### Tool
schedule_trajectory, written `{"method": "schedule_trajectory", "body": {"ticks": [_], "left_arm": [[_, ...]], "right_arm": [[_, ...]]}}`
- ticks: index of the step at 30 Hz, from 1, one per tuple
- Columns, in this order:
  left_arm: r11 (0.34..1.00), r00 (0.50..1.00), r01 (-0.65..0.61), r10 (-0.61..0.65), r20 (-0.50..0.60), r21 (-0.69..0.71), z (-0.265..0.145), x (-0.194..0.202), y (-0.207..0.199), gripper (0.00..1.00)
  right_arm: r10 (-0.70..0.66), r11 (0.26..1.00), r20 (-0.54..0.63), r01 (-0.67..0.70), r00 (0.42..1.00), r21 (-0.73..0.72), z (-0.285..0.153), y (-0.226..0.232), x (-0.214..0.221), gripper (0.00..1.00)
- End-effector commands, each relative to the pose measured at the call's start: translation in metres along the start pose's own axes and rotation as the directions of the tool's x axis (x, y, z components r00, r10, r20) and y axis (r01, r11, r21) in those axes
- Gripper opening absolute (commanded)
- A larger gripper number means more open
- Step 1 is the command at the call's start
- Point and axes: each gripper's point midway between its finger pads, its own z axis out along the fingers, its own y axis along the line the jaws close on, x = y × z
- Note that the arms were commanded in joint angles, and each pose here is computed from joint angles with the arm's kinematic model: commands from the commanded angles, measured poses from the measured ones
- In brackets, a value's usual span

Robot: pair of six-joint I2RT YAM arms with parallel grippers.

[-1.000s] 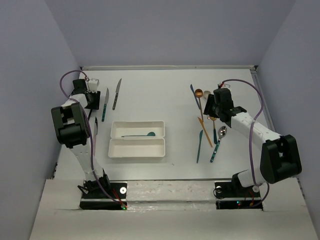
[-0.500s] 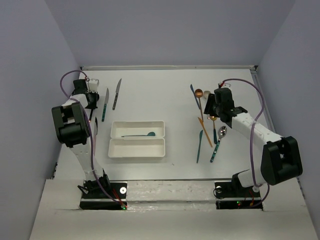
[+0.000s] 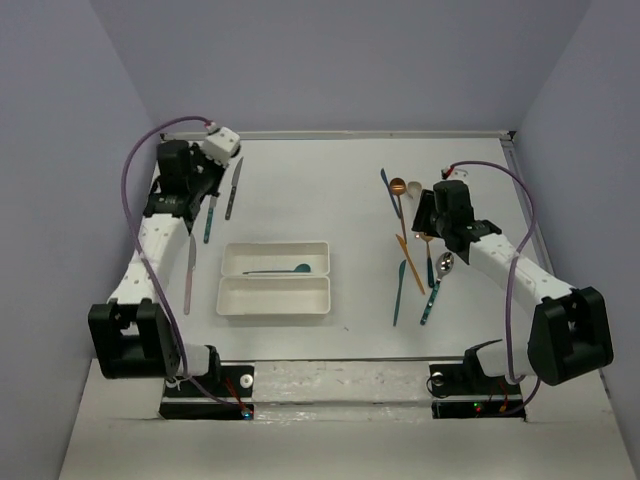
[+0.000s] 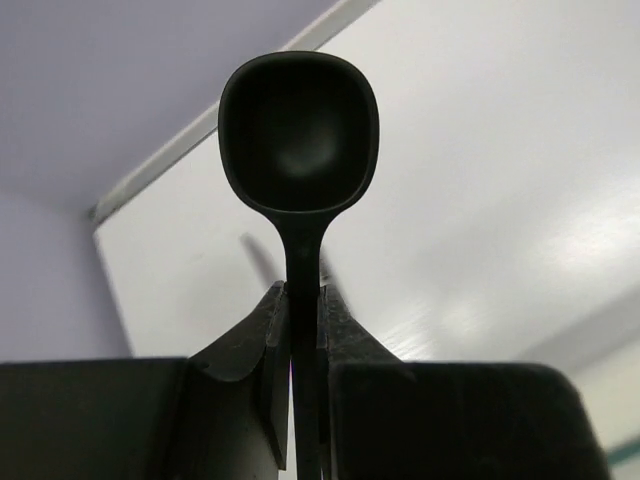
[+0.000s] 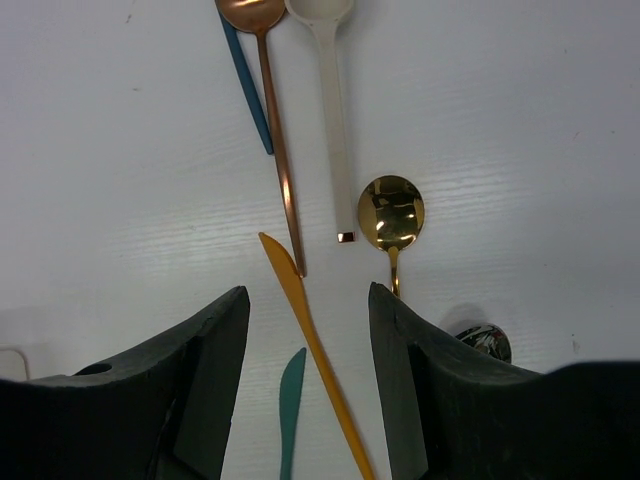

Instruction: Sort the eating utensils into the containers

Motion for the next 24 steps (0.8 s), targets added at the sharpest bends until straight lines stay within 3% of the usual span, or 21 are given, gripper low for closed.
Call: {"method": "schedule_trajectory", "body": {"ticks": [1,3,11,24], "left_arm": [[0.873,0.917,-0.397,0.366,0.160,0.282,-0.019,-0.010,-0.128,0.00],[0.796,0.873,-0.487,0.444,0.200,0.359,-0.022,0.006,-0.170,0.00],[0.633,0.782,-0.617,0.564,0.266,0.468,-0.014,0.036,-0.219,0.00],[0.509,0.724,-0.661,0.628,0.287,0.551,-0.019,0.073,-0.242,0.00]], "right_arm": [[-0.007,1.000,0.053,0.007,0.999,0.009,-0.005,-0.004,-0.010,0.57],[-0.008,1.000,0.049,0.008,0.999,0.008,-0.005,-0.004,-0.008,0.57],[-0.013,0.999,0.027,0.012,1.000,0.032,-0.002,-0.011,0.004,0.57],[-0.020,0.999,0.014,0.019,1.000,0.048,0.002,-0.014,0.008,0.57]]}}
